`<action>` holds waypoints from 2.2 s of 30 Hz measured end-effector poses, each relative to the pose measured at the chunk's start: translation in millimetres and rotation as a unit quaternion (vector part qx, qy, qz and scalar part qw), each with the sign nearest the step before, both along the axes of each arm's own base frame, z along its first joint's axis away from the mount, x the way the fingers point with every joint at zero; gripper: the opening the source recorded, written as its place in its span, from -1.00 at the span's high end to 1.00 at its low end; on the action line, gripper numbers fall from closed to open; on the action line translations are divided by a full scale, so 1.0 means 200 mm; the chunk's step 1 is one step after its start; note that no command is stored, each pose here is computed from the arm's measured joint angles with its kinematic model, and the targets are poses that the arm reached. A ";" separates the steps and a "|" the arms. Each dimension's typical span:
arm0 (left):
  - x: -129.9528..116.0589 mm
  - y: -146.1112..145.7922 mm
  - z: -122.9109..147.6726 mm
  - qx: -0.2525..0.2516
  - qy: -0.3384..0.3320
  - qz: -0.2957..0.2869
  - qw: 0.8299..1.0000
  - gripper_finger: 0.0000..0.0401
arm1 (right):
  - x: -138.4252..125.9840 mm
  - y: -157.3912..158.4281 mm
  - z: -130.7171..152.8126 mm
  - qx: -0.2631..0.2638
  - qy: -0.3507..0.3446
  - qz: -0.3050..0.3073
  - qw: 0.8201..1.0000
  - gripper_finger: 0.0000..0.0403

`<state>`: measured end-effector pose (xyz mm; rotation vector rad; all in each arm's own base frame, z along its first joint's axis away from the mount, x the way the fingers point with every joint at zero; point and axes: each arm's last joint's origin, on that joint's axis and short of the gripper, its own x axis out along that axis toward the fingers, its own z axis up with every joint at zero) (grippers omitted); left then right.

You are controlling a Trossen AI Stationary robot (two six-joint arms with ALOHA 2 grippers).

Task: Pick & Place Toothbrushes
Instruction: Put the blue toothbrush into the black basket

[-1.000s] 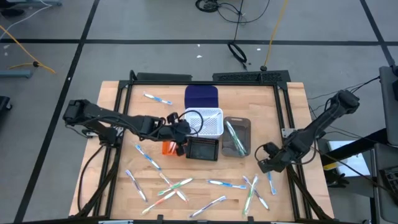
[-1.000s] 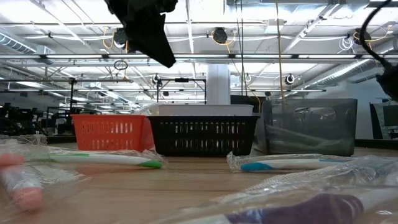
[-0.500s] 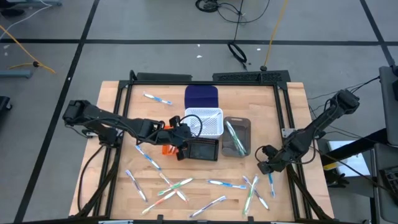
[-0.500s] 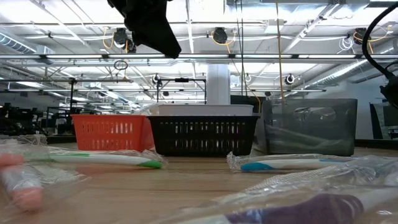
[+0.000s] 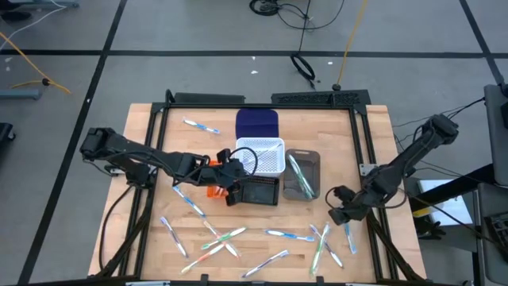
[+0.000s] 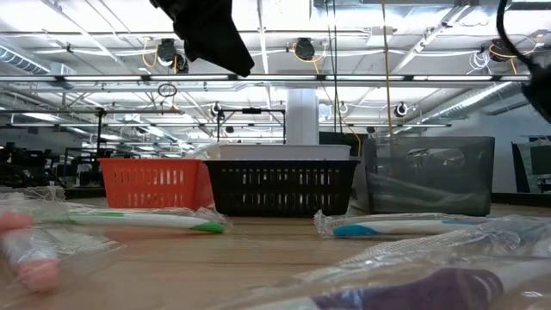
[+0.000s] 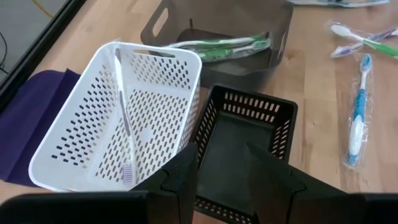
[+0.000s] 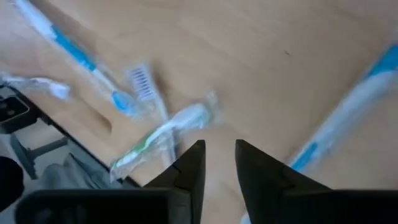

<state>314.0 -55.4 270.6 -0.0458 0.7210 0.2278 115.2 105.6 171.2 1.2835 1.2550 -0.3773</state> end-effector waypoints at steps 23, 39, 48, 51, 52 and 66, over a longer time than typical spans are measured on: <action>-0.01 -0.07 0.00 -0.002 -0.002 -0.021 1.000 0.37 | -0.20 0.14 0.06 -0.129 0.061 0.010 0.990 0.97; -0.01 -0.08 0.00 -0.002 -0.004 -0.023 1.000 0.37 | -0.22 0.08 -0.12 -0.118 0.091 0.018 0.989 0.83; -0.01 -0.08 0.00 -0.002 -0.005 -0.022 1.000 0.37 | -0.22 0.09 -0.11 -0.105 0.085 0.025 0.991 0.22; -0.01 -0.08 0.00 -0.003 -0.006 -0.022 1.000 0.37 | -0.21 0.09 -0.11 -0.101 0.082 0.025 0.991 0.05; -0.01 -0.08 0.00 -0.002 -0.006 -0.022 1.000 0.37 | -0.21 0.09 -0.11 -0.100 0.081 0.025 0.991 0.00; -0.01 -0.08 0.00 -0.004 -0.006 -0.021 1.000 0.37 | -0.16 0.15 -0.14 -0.088 0.043 -0.014 0.995 -0.12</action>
